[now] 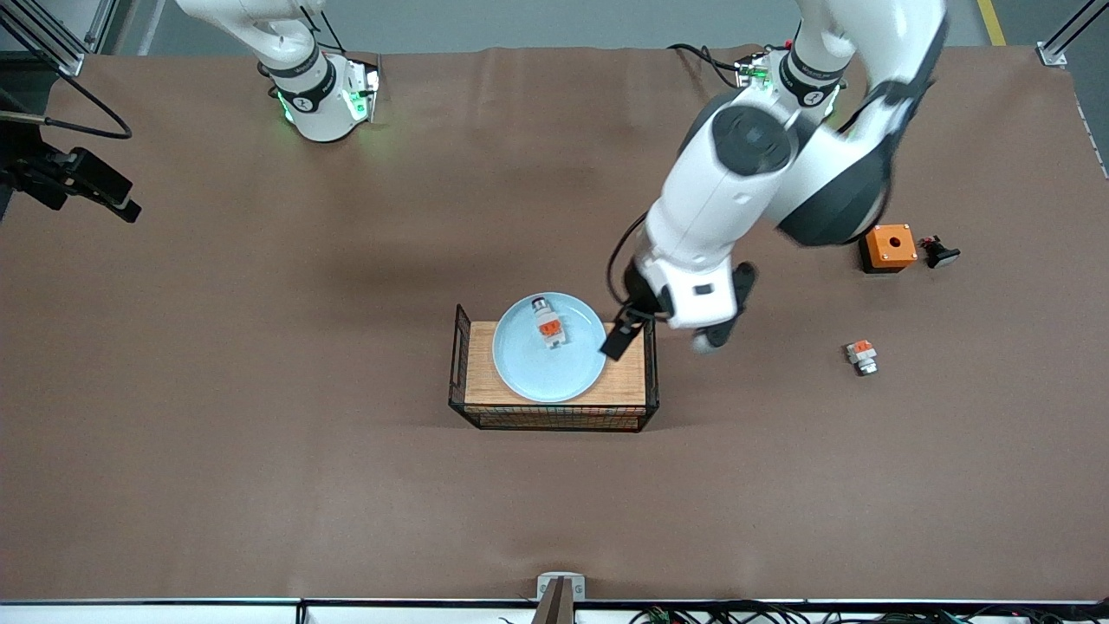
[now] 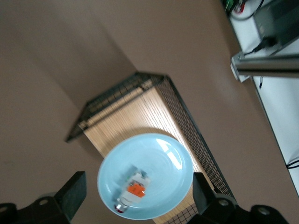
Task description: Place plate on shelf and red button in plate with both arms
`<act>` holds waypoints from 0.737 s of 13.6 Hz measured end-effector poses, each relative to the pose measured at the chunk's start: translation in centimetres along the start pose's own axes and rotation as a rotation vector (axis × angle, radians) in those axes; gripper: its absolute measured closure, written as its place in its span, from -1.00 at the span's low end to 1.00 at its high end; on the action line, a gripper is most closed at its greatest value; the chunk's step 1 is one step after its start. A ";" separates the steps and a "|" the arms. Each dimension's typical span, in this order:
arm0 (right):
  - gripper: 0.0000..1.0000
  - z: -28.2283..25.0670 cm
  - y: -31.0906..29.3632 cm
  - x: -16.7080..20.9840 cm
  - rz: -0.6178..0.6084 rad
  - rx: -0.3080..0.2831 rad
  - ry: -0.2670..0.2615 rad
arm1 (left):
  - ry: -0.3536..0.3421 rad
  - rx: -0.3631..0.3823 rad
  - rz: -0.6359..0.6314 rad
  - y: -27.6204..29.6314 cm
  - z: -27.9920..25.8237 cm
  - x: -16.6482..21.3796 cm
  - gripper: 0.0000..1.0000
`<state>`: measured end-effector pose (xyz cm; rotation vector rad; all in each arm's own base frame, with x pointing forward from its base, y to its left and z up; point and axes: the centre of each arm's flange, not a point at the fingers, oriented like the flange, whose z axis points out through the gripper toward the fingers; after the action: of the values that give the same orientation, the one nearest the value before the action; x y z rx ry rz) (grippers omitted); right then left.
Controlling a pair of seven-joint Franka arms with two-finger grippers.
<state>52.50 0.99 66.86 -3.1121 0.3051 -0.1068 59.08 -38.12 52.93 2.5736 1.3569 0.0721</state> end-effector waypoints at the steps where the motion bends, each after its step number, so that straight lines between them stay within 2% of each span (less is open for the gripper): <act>1: -1.00 -0.1 0.0 0.3 -0.011 -0.007 0.006 | 0.025 0.035 0.043 -1.0 -2.3 1.8 -1.00; 4: -1.00 0.5 -0.1 1.8 -0.050 -0.021 0.010 | 0.057 0.127 0.180 -4.3 -6.9 9.2 -1.00; 6: -1.00 1.0 -0.1 3.0 -0.055 -0.023 0.021 | 0.062 0.150 0.276 -6.1 -8.8 14.2 -1.00; 10: -1.00 1.1 -0.1 3.9 -0.060 -0.024 0.025 | 0.034 0.236 0.396 -10.5 -11.7 21.4 -1.00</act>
<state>56.40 0.36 66.06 -3.1462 0.2157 -0.1443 61.07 -12.74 60.61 3.0185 0.8920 0.0222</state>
